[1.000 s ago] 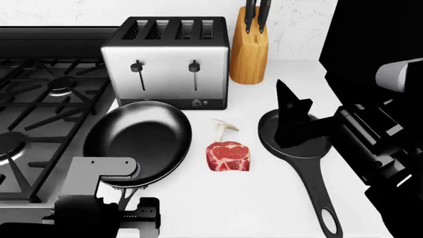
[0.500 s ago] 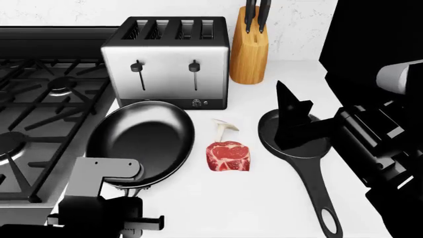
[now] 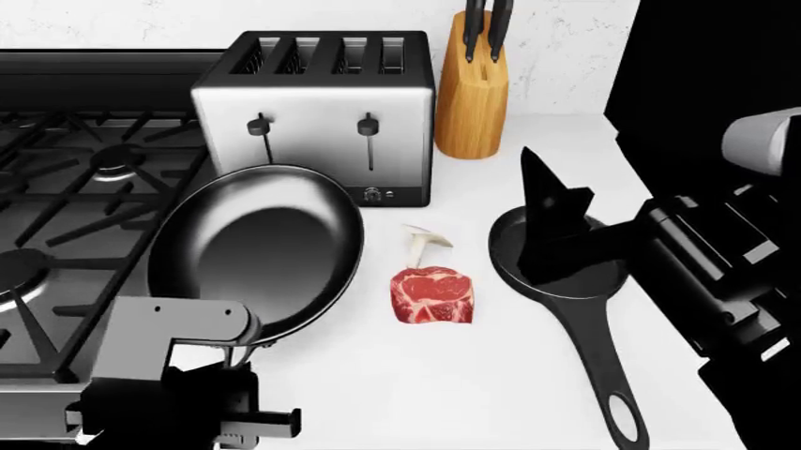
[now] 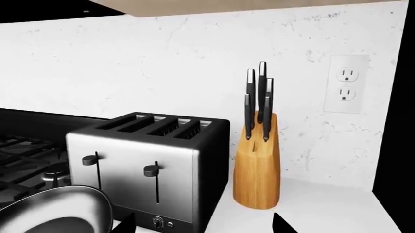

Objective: Place both pans onto different burners. Then place the mushroom and the steak on different pans.

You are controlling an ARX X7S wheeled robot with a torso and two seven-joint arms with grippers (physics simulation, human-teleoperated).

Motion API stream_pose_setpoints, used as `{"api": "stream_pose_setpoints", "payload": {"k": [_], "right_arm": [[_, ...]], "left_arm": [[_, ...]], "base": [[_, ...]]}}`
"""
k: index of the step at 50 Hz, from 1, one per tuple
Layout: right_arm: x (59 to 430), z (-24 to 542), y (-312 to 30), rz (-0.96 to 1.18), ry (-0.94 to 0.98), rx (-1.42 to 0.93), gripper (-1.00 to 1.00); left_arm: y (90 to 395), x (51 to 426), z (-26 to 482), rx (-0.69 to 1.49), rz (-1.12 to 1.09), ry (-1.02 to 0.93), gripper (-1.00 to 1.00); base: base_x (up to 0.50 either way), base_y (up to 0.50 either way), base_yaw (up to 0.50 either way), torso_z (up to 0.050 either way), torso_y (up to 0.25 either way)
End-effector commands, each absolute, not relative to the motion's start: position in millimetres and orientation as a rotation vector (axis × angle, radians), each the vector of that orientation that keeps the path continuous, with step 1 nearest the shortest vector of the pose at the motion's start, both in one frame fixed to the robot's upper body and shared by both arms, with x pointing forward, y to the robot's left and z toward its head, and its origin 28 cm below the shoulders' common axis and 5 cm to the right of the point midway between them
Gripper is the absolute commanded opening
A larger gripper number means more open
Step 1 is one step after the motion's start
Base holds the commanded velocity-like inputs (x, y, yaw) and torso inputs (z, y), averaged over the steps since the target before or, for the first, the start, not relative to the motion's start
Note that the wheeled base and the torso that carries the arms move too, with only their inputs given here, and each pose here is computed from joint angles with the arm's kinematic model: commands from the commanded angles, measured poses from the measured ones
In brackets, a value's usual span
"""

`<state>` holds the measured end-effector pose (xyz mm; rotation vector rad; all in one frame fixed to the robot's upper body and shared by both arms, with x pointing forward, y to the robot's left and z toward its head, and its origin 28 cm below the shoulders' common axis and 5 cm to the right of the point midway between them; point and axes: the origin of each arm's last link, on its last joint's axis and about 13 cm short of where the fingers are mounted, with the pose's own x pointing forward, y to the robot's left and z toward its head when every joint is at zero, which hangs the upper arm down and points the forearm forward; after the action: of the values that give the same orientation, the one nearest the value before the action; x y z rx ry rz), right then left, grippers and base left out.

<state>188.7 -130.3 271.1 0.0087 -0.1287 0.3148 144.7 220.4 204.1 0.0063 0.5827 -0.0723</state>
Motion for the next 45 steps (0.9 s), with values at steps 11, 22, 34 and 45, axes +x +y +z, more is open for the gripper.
{"api": "stream_pose_setpoints", "payload": {"k": [11, 22, 34, 45], "right_arm": [[174.8, 280.7, -124.2, 0.335, -0.168, -0.011, 1.00], [169.2, 283.7, -125.3, 0.319, -0.186, -0.013, 1.00], [167.6, 286.0, -123.3, 0.322, -0.195, -0.017, 1.00], [165.9, 285.3, -125.2, 0.282, -0.177, -0.050, 1.00]], "left_arm": [[228.0, 123.9, 219.9, 0.020, -0.080, 0.457, -1.00], [229.4, 120.4, 227.5, 0.023, -0.093, 0.373, -1.00], [230.4, 118.3, 228.8, 0.025, -0.102, 0.339, -1.00], [231.7, 125.7, 240.6, 0.038, -0.135, 0.212, -1.00]], "base": [[0.00, 0.00, 0.00, 0.000, 0.001], [0.00, 0.00, 0.00, 0.000, 0.001], [0.00, 0.00, 0.00, 0.000, 0.001], [0.00, 0.00, 0.00, 0.001, 0.001]]}}
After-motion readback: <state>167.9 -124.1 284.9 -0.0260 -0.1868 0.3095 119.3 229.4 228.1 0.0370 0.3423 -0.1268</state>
